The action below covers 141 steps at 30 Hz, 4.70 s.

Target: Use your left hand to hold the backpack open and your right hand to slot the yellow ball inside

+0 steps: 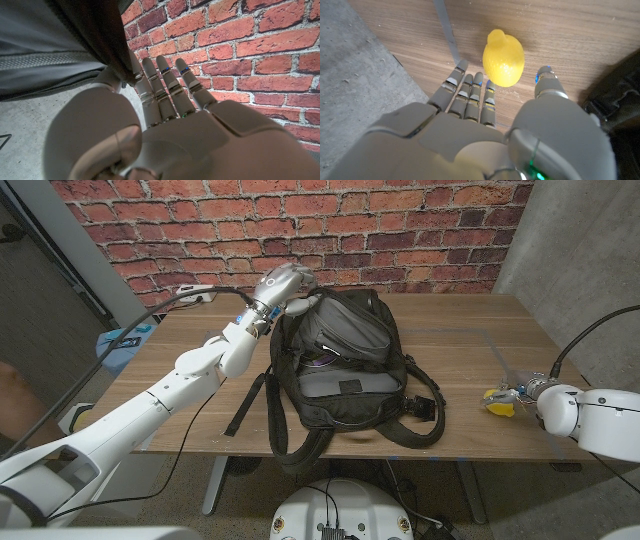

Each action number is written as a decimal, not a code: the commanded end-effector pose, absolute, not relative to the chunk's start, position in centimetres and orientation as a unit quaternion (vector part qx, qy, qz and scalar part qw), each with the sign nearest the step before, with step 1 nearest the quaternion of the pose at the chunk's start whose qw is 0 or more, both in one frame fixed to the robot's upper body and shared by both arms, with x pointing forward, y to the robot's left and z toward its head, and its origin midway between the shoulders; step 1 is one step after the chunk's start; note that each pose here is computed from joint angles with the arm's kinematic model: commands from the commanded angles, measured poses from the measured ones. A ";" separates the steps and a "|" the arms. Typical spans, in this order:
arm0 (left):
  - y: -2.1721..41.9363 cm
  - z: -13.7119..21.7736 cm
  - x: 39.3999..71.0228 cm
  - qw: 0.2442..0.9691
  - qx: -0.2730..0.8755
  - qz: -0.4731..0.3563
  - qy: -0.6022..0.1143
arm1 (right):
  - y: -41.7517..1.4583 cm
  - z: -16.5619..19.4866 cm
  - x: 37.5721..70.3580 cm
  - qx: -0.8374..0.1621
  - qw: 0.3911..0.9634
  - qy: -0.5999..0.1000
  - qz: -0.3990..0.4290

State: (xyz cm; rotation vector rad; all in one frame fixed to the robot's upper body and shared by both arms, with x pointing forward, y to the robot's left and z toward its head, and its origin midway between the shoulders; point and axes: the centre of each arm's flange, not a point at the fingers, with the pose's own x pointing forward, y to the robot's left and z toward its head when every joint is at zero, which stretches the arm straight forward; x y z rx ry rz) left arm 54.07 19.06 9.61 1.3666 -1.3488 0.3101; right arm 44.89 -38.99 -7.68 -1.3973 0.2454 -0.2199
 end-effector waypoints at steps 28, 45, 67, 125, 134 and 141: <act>18.2 9.9 54.7 0.562 0.584 0.117 -0.574 | -40.1 -9.9 45.4 -0.641 0.751 0.130 -0.090; 17.9 9.8 54.7 0.559 0.585 0.113 -0.576 | -40.9 -10.1 45.1 -0.645 0.748 0.120 -0.102; 17.7 9.7 54.7 0.560 0.585 0.111 -0.577 | -40.6 -10.0 46.2 -0.653 0.743 0.107 -0.101; 18.2 10.6 56.1 0.556 0.579 0.109 -0.585 | -38.3 -6.4 44.3 -0.625 0.767 0.046 -0.140; 18.3 11.1 56.3 0.553 0.579 0.107 -0.589 | -37.3 -5.6 43.7 -0.624 0.767 0.037 -0.143; 18.3 11.3 56.2 0.550 0.579 0.106 -0.593 | -36.6 -5.5 42.8 -0.617 0.773 0.029 -0.145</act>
